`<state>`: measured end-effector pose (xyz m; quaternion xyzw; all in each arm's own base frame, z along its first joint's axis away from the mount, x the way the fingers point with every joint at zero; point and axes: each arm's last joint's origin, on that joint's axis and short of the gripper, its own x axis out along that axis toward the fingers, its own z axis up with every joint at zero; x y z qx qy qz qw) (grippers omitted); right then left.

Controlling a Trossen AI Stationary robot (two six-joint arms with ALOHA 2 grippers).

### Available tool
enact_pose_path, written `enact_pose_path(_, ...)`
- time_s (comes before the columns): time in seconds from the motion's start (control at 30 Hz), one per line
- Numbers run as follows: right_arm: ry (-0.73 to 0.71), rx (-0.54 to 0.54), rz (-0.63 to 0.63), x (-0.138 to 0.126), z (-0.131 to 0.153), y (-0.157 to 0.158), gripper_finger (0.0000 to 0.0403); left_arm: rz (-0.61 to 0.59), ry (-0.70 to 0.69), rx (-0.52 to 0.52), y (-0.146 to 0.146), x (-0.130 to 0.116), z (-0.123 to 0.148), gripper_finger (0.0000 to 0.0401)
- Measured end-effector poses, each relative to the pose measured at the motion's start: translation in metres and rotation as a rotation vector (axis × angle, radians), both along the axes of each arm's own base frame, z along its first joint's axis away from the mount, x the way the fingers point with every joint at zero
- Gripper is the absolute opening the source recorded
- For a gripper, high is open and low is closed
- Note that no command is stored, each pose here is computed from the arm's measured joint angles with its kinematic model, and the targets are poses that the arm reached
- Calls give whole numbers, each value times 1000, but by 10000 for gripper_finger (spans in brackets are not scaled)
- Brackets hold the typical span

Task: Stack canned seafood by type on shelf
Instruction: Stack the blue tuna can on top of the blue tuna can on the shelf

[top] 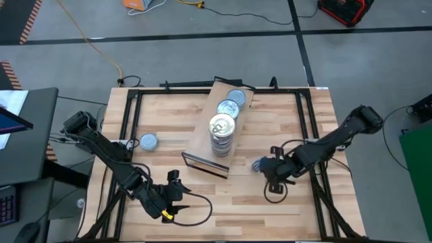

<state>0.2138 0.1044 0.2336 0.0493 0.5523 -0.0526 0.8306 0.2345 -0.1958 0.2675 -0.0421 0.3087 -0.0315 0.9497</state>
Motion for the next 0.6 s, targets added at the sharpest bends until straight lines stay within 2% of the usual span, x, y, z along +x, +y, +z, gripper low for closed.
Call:
enact_pose_path(0.13, 6, -4, 102, 3, 7, -3, 189, -4, -1, 5, 0, 0, 0, 249)
enact_pose_path(0.3, 35, -41, 135, 14, 2, -16, 288, 4, 1, 13, 3, 2, 0, 249)
enact_pose_path(0.43, 47, -94, 208, 21, 0, -30, 357, 6, 3, 16, 4, 3, 0, 249)
enact_pose_path(0.5, 49, -124, 265, 22, 0, -34, 378, 3, 6, 15, 4, 3, -1, 249)
enact_pose_path(0.6, 107, -179, 380, 18, -1, -39, 389, 3, 14, 16, 4, 2, -1, 249)
